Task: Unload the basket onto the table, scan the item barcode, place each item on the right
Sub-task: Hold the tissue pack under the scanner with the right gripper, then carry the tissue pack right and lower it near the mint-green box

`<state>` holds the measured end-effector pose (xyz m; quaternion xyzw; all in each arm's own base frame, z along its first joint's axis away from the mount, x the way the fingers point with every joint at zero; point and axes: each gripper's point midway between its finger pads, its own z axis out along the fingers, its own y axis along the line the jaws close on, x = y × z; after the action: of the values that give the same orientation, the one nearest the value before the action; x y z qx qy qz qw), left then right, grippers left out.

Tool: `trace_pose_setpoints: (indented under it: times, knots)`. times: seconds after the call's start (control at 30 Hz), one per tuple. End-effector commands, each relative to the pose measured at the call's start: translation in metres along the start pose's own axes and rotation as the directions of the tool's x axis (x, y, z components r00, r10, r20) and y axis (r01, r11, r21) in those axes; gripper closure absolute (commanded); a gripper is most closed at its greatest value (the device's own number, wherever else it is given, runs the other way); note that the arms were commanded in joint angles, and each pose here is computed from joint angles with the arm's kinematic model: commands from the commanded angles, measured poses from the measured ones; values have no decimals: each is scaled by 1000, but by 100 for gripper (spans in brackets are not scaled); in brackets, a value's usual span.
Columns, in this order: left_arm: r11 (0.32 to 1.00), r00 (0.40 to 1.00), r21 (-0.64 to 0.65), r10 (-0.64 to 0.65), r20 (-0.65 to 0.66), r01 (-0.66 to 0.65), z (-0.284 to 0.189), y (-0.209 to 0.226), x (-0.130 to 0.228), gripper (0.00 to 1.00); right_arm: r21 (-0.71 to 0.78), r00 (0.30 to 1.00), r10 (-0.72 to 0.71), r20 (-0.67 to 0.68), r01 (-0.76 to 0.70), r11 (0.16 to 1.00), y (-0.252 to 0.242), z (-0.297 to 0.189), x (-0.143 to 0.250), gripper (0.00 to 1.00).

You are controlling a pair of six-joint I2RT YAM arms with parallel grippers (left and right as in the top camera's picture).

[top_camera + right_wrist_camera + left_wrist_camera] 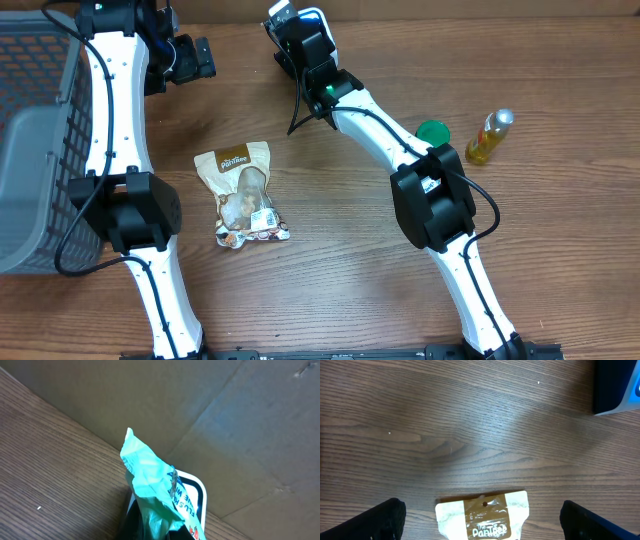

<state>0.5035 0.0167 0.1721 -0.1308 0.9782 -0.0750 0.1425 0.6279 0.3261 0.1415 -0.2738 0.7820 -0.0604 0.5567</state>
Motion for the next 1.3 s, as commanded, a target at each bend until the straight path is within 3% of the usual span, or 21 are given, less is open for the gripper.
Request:
trace_pose_setpoints:
  times: [0.0,0.2,0.4,0.5,0.57,0.67,0.7,0.77,0.8,0.83,1.03,1.23,1.27]
  knots:
    - [1000,1000,-4,6,22,-6,-5,-3,-4,1,-17,1000,24,-5,-24,1000,2,1,1,96]
    - [1000,1000,-4,6,22,-6,-5,-3,-4,0,-2,993,120,-5,-120,993,-12,-3,-3,96]
    - [1000,1000,-4,6,22,-6,-5,-3,-4,0,-56,986,157,54,-154,986,-45,-54,-67,96]
    - [1000,1000,-4,6,22,-6,-5,-3,-4,1,-123,977,206,-58,-211,970,-54,-91,-67,96]
    - [1000,1000,-4,6,22,-6,-5,-3,-4,0,-134,944,257,-207,-288,948,-59,-116,-44,96]
    - [1000,1000,-4,6,22,-6,-5,-3,-4,0,-228,857,209,-472,-347,910,-44,-151,12,96]
    - [1000,1000,-4,6,22,-6,-5,-3,-4,0,-272,774,166,-611,-402,874,-34,-175,44,96]
    - [1000,1000,-4,6,22,-6,-5,-3,-4,0,-285,687,129,-715,-455,844,-27,-196,70,95]
    - [1000,1000,-4,6,22,-6,-5,-3,-4,1,-272,585,92,-806,-504,820,-24,-219,94,94]
    - [1000,1000,-4,6,22,-6,-5,-3,-4,0,-253,525,72,-848,-521,816,-25,-231,108,93]
    - [1000,1000,-4,6,22,-6,-5,-3,-4,1,-174,283,-13,-959,-553,815,-20,-271,170,92]
    - [1000,1000,-4,6,22,-6,-5,-3,-4,0,-137,200,-50,-978,-451,882,-23,-275,222,89]
    - [1000,1000,-4,6,22,-6,-5,-3,-4,0,-133,194,-52,-980,-432,892,-24,-274,229,80]
